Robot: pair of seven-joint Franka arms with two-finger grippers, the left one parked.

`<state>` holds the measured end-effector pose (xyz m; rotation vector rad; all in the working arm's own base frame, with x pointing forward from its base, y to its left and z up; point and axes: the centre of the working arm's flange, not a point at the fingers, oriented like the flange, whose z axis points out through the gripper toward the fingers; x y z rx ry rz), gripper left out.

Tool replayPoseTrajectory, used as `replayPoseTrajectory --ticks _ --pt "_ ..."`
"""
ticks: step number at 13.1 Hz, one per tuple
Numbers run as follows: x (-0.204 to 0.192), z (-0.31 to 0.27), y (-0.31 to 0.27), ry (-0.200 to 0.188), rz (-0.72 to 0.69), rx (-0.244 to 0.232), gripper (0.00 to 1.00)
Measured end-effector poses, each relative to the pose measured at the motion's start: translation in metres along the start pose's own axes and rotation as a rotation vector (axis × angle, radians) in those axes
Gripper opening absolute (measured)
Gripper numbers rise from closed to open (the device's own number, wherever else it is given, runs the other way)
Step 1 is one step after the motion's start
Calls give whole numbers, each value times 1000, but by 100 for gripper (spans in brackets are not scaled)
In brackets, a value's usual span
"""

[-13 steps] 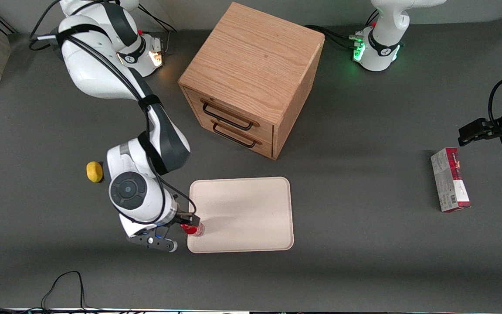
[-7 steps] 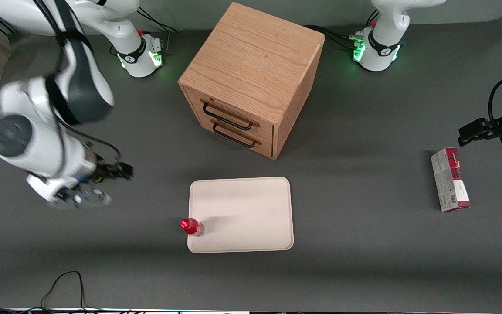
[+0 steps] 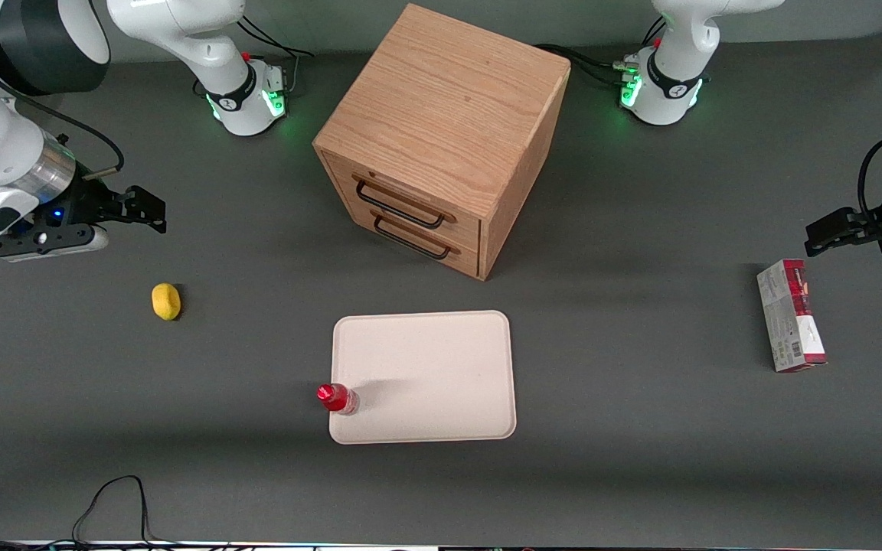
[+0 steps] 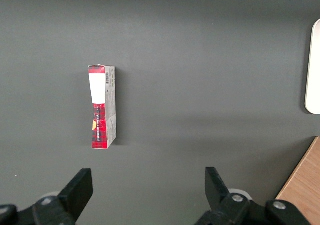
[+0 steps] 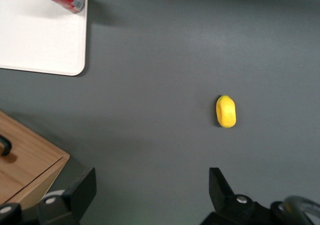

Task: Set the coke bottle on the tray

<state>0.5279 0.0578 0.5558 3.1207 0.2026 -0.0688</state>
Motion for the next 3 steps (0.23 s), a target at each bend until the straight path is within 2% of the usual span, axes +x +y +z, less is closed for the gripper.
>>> replayPoseTrajectory --ticks 3 --pt "3 -14 6 -26 -2 3 100"
